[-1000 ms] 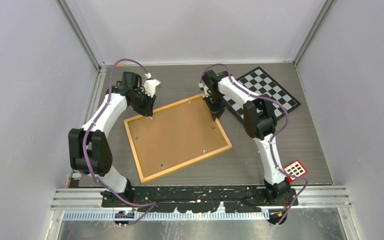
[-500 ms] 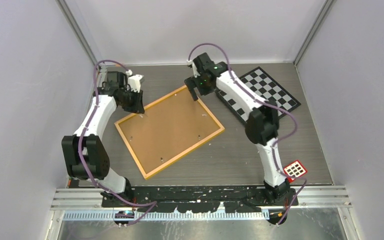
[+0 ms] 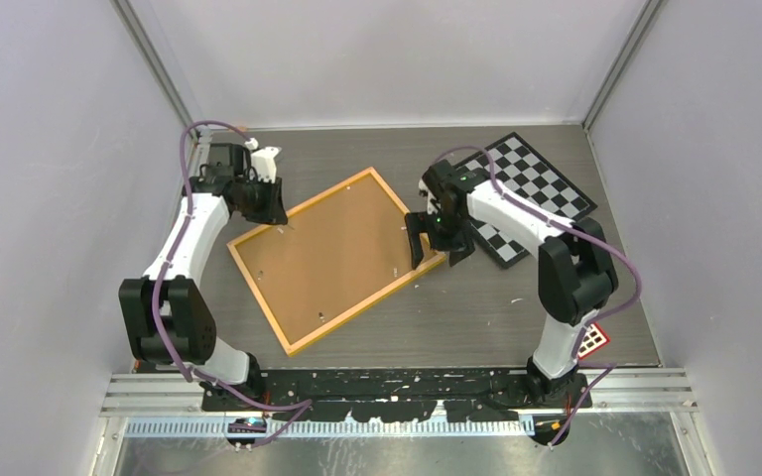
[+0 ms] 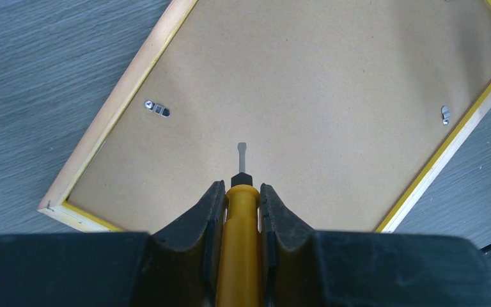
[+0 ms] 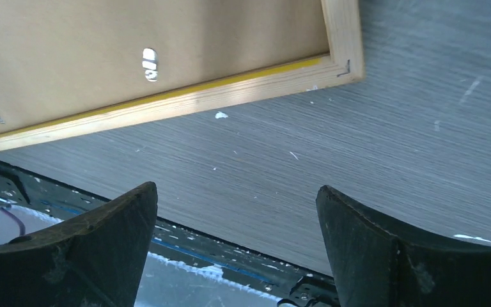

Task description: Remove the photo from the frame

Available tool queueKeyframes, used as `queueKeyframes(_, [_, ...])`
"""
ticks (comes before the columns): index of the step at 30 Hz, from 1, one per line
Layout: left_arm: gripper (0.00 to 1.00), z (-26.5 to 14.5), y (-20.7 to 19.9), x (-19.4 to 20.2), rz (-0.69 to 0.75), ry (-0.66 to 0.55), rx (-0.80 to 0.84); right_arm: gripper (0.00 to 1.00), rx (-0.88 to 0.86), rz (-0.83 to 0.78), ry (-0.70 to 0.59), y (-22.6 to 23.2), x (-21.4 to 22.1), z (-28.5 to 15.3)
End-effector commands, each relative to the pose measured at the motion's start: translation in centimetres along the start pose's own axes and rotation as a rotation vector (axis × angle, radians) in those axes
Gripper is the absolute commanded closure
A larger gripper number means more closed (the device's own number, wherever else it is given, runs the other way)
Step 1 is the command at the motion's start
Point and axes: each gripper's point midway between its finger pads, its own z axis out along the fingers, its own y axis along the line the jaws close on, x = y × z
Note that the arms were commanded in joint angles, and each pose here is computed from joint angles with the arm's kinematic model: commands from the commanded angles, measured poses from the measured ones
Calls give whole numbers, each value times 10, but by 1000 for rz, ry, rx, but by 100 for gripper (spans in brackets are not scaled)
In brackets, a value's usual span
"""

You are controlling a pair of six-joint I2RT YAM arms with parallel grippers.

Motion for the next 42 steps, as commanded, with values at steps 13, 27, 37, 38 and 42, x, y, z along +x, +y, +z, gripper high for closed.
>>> queueKeyframes(13, [100,-18,2,-4,-7,-72,-22,3,-52,55,-60,15,-56,67])
queueKeyframes(27, [100,-29,7,-12,11,-86,-49,3,8,169,-310,3,-188,80])
queueKeyframes(37, [100,-27,6,-11,-22,-92,-41,0,141,12,-318,50,-115,66])
queueKeyframes(38, [100,-27,6,-12,-24,-94,-41,0,180,7,-287,47,-106,72])
queueKeyframes(42, [100,-27,3,-13,-40,-101,-30,0,220,44,-210,45,-80,90])
